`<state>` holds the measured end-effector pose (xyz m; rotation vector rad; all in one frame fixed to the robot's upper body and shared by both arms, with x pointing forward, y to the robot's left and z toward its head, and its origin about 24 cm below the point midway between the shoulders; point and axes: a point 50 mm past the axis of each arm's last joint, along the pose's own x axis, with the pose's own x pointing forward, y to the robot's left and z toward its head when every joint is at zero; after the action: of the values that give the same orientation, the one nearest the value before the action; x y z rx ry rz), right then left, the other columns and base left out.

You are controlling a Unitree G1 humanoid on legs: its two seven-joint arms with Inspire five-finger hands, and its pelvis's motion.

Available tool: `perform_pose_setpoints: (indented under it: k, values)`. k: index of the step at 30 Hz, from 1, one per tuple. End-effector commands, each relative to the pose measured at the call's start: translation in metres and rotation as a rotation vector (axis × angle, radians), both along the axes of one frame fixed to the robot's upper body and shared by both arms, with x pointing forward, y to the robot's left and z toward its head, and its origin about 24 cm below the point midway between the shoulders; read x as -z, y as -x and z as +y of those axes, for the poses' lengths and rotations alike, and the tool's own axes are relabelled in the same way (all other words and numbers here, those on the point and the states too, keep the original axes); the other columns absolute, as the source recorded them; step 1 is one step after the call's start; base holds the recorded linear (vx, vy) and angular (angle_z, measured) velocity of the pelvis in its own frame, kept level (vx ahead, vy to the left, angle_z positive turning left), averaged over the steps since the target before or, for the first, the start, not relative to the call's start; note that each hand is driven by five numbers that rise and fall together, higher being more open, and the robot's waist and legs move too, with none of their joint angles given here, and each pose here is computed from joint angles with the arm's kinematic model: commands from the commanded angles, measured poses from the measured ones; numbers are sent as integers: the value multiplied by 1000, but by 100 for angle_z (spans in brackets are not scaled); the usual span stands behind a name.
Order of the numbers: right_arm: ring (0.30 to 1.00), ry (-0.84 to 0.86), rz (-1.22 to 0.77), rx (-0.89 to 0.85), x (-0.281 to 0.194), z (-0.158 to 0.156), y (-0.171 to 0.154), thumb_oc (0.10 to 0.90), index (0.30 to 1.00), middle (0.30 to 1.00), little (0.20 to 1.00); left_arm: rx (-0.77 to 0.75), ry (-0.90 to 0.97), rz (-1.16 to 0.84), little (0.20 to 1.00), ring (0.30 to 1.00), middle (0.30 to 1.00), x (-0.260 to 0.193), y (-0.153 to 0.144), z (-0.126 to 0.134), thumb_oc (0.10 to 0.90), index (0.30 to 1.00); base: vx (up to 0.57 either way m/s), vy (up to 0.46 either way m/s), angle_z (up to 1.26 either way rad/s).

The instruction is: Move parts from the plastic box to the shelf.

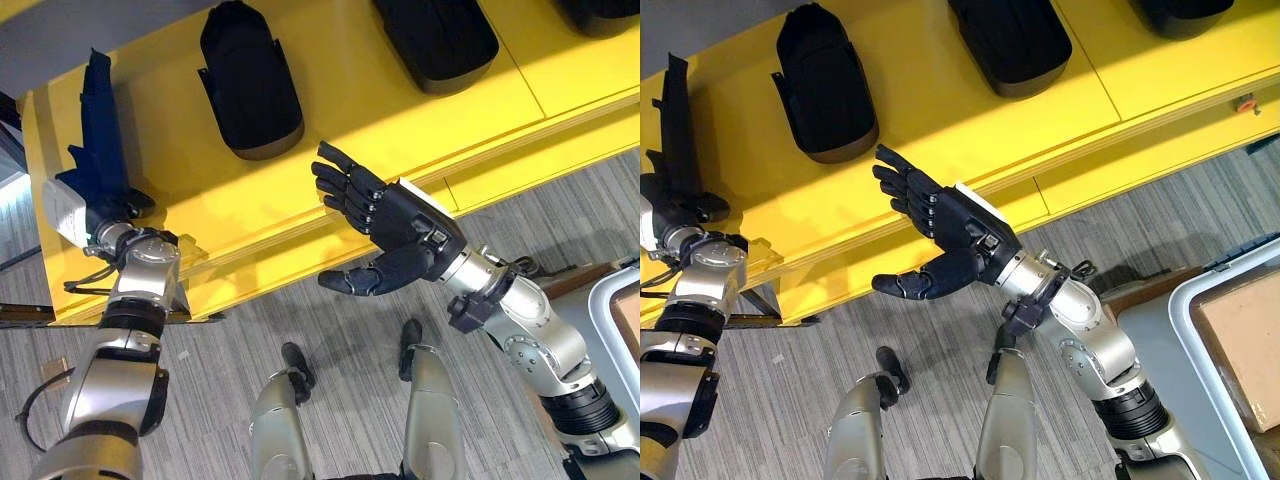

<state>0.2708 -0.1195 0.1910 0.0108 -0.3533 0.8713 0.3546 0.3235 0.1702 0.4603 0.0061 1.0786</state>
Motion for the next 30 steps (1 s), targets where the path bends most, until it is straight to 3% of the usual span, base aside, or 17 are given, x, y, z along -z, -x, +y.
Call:
perform_pose_setpoints:
  k: [1,8,23,30]
  values:
    - [1000,-157,-327,-157,-63,16,38,900,1000,1000,1000,-91,-76,-127,300,300,300,-60,13,32,400,300,11,11,4]
    - [1000,-163,-341,-158,-62,11,43,900,1000,1000,1000,-131,-68,-120,300,300,300,-66,14,32,400,300,11,4,3]
    - [1000,-152,-336,-158,-64,10,42,900,1000,1000,1000,-274,8,-50,300,300,300,-52,33,62,400,300,4,2,0]
    - [1000,-153,-338,-156,-63,11,41,900,1000,1000,1000,-257,12,-21,300,300,300,-53,34,68,400,300,0,0,0]
